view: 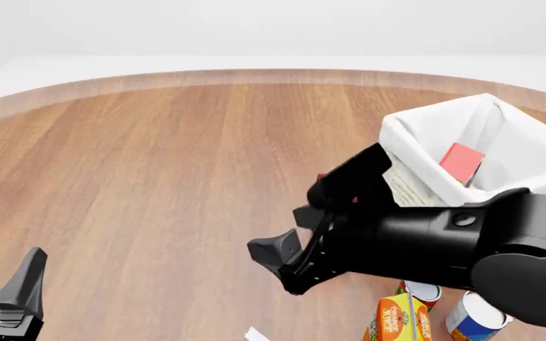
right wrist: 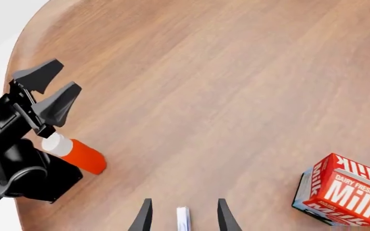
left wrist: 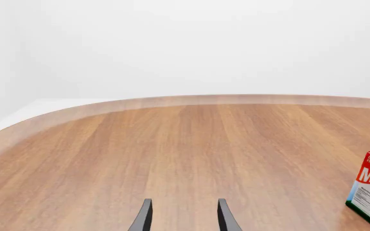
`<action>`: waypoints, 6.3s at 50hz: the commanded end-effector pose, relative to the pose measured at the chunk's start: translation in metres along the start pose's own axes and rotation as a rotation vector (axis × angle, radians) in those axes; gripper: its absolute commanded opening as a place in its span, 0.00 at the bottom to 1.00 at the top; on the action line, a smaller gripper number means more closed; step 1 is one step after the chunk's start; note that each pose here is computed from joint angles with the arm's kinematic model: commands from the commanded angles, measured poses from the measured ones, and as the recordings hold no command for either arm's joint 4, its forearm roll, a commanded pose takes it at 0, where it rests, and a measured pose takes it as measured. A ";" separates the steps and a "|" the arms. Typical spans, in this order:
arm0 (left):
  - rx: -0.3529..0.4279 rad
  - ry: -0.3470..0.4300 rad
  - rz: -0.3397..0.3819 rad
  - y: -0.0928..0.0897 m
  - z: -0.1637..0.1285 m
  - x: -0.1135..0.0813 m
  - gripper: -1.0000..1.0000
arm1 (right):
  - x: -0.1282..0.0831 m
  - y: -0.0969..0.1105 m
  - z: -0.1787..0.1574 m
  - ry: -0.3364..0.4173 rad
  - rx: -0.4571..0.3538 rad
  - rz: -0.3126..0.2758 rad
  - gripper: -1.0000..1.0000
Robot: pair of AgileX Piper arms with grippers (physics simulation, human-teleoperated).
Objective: Pick up the cream cheese box and the butter, and put them in the basket.
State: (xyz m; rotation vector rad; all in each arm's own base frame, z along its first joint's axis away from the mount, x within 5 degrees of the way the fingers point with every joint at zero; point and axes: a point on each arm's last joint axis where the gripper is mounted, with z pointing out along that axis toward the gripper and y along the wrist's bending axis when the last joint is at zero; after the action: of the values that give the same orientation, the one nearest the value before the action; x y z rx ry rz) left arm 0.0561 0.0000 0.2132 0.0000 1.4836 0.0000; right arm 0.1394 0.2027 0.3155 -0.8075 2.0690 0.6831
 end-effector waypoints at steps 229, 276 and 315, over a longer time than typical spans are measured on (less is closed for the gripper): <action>0.000 0.000 0.000 0.000 0.000 0.000 1.00 | 0.102 0.004 0.117 0.413 0.043 0.008 1.00; 0.000 0.000 0.000 0.000 0.000 0.000 1.00 | 0.121 0.005 0.130 0.428 0.040 0.020 1.00; 0.000 0.000 0.000 0.000 0.000 0.000 1.00 | 0.137 0.006 0.141 0.440 0.037 0.031 1.00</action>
State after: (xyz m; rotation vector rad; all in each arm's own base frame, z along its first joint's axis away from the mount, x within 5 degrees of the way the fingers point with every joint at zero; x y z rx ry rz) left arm 0.0561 0.0000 0.2132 0.0000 1.4836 0.0000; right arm 0.1373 0.2619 0.1326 -0.9724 2.4781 0.5135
